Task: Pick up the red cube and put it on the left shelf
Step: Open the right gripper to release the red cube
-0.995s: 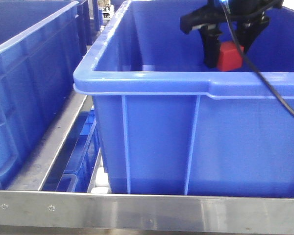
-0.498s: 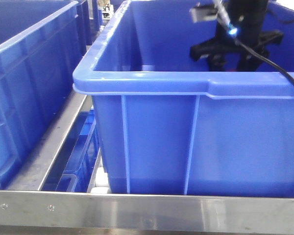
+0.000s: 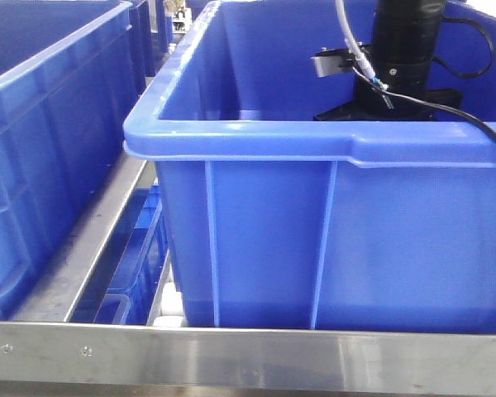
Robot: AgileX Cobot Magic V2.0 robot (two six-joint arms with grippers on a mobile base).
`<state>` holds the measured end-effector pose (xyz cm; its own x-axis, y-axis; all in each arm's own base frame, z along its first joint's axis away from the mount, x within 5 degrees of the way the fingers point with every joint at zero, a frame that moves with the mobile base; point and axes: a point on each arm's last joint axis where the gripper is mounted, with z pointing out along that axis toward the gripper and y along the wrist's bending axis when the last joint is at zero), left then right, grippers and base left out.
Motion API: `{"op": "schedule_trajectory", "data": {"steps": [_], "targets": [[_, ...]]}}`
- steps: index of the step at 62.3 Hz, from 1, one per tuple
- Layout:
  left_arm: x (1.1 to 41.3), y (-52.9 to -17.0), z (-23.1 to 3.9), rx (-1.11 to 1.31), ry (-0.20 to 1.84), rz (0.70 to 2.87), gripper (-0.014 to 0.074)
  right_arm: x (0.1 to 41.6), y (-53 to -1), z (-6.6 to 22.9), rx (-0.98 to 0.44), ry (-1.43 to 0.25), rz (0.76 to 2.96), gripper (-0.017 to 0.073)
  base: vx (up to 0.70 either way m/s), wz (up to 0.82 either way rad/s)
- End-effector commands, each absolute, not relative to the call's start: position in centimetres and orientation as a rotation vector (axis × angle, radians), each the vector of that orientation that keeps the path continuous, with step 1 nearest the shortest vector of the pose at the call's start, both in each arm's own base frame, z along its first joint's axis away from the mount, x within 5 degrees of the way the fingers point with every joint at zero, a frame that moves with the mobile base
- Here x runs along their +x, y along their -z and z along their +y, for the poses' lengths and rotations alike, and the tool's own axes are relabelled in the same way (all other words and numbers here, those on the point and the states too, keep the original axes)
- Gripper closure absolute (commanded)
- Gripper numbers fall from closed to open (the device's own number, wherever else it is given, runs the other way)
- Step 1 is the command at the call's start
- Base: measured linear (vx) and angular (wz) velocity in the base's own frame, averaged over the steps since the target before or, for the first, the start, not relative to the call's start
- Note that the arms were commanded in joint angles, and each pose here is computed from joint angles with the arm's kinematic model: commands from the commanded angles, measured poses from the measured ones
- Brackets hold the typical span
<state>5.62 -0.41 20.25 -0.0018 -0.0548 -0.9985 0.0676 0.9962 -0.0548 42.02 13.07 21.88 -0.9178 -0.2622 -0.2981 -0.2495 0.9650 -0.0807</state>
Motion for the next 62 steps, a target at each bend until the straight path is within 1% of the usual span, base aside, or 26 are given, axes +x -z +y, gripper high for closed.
{"op": "schedule_trajectory", "data": {"steps": [1, 5, 13, 17, 21, 27, 39, 44, 50, 55, 62], "targets": [[5.6, -20.3, -0.3, -0.004, 0.100, 1.490, 0.0492, 42.0, -25.3, 12.7, -0.370, 0.048, 2.699, 0.0263, 0.00, 0.00], [5.6, -20.3, -0.3, -0.004, 0.100, 1.490, 0.0492, 42.0, -25.4, 12.7, -0.369, 0.047, 2.698, 0.0162, 0.00, 0.00], [5.6, -20.3, -0.3, -0.004, 0.100, 1.490, 0.0492, 41.9, -25.8, 12.7, -0.368, 0.046, 2.691, 0.0022, 0.00, 0.00], [5.6, -20.3, -0.3, -0.004, 0.100, 1.490, 0.0492, 41.8, -26.2, 12.7, -0.366, 0.043, 2.678, -0.0007, 0.00, 0.00], [5.6, -20.3, -0.3, -0.004, 0.100, 1.490, 0.0492, 41.7, -26.7, 12.6, -0.365, 0.044, 2.665, -0.0013, 0.00, 0.00], [5.6, -20.3, -0.3, -0.004, 0.100, 1.490, 0.0492, 41.3, -27.8, 12.5, -0.360, 0.037, 2.639, -0.0013, 0.00, 0.00], [5.6, -20.3, -0.3, -0.004, 0.100, 1.490, 0.0492, 39.7, -31.5, 12.0, -0.342, 0.017, 2.558, -0.0013, 0.00, 0.00], [5.6, -20.3, -0.3, -0.004, 0.100, 1.490, 0.0492, 38.7, -33.0, 11.6, -0.340, 0.018, 2.525, 0.0005, 0.00, 0.00], [5.6, -20.3, -0.3, -0.004, 0.100, 1.490, 0.0492, 37.2, -33.6, 11.0, -0.347, 0.030, 2.497, 0.0079, 0.00, 0.00], [5.6, -20.3, -0.3, -0.004, 0.100, 1.490, 0.0492, 35.3, -33.9, 10.4, -0.354, 0.029, 2.459, 0.0163, 0.00, 0.00], [5.6, -20.3, -0.3, -0.004, 0.100, 1.490, 0.0492, 32.3, -33.9, 9.5, -0.361, 0.007, 2.381, 0.0253, 0.00, 0.00]]}}
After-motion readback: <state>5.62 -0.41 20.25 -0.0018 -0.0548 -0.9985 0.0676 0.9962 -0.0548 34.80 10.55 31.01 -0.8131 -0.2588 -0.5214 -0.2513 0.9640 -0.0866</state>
